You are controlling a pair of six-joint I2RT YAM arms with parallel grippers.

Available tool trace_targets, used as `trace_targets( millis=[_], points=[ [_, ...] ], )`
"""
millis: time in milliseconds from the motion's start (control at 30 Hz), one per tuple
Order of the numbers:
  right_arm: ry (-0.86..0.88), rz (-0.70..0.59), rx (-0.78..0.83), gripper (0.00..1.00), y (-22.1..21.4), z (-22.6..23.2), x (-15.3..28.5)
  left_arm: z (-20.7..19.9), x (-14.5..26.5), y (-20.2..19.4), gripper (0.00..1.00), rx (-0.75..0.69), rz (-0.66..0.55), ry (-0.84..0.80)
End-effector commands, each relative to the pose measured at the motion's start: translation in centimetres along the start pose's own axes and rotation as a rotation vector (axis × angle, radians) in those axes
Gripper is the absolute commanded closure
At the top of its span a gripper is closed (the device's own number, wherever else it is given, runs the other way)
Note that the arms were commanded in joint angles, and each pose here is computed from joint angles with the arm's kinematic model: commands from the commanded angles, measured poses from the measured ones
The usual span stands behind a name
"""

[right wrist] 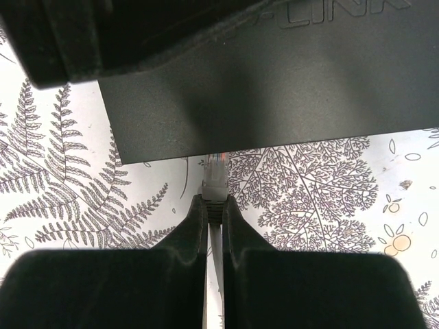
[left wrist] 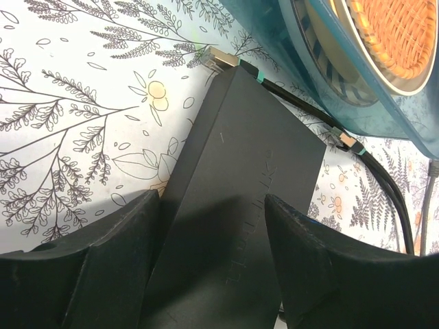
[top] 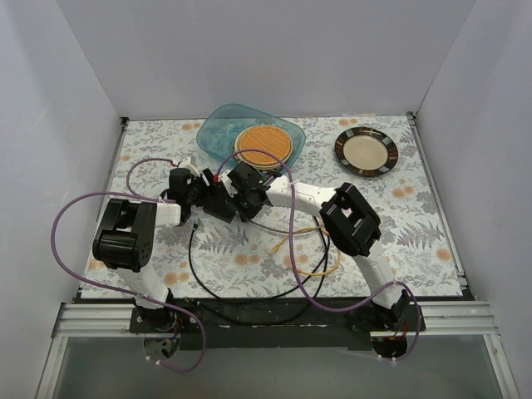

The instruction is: Insert the plug into the switch port

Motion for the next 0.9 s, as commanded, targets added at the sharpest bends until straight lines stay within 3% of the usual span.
trace_targets(
  millis=[0,333,633,867],
  points=[
    [0.08,-0.564,0.02,0.99,10.2,2.2,2.6,-4.0,1.8,-5.6,0.41,0.076,0.321,-0.213],
    [0.12,-0.677,0.039,0.99,13.4,3.0,3.9,-5.1,1.8,-6.5,0.41,0.063,0.342,-0.229],
    [0.215,-0.631,0.086,0.99,13.1,3.6,2.6,-6.2,1.8,-6.1,0.4,0.025,0.328,-0.263],
    [0.283,-0.651,0.237,0.99,13.0,4.2,3.7,-6.6,1.4,-6.5,0.38,-0.036,0.352,-0.294]
  ],
)
Point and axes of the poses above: each gripper's point midway between its finger pads, its own x axis back along the fingers, its own z axis along the line the jaws close on, y = z × x, the point moved 10 cm from there along x, back along the fingers, and after that the axes turned 11 degrees about -x, right-handed, at the moved point
